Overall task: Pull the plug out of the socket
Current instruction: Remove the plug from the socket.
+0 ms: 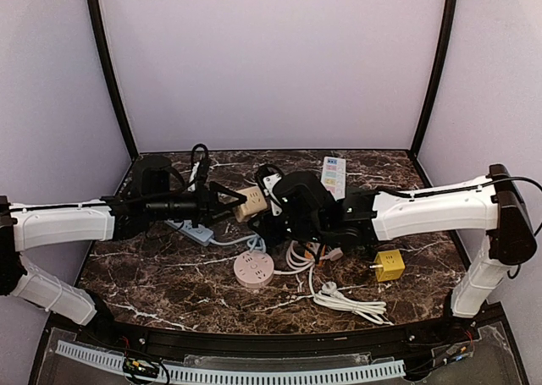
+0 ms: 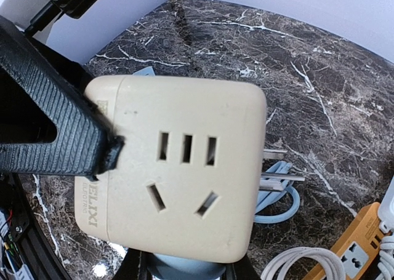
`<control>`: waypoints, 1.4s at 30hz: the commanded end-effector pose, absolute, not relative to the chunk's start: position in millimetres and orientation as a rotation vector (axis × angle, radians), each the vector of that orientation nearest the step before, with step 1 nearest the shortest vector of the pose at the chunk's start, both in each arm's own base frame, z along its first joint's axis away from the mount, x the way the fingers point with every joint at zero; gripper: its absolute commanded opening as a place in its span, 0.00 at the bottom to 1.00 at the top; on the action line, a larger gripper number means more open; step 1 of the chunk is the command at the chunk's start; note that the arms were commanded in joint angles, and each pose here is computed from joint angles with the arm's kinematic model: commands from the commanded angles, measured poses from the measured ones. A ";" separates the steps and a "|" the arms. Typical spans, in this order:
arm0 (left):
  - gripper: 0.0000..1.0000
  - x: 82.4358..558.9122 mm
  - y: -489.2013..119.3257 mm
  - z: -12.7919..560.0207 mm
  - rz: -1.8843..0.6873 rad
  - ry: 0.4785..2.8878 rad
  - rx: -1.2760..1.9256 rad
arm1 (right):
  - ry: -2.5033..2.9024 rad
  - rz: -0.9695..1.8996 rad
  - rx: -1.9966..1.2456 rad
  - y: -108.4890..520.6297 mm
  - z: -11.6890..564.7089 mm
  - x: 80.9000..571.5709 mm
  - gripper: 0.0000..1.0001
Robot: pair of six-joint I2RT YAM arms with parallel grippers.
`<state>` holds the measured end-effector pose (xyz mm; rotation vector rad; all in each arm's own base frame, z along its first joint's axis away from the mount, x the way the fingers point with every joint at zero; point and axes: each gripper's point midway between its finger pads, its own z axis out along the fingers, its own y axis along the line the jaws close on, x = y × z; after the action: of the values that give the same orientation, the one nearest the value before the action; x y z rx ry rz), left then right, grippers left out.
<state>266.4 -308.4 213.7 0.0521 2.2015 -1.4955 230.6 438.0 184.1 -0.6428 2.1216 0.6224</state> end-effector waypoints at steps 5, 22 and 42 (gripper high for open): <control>0.01 288.8 -293.3 249.1 -1.438 2.076 0.042 | 1.976 0.588 -0.869 436.2 194.6 207.0 0.00; 0.00 293.6 -279.4 235.8 -1.305 2.069 0.089 | 1.982 0.525 -0.780 435.5 205.8 204.9 0.00; 0.01 312.1 -282.3 248.2 -1.215 2.069 0.191 | 1.842 0.620 -0.963 445.9 208.0 180.0 0.00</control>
<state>256.2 -309.7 231.8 0.3353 2.1833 -1.4185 220.6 435.7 200.3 -0.7657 1.9156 0.5293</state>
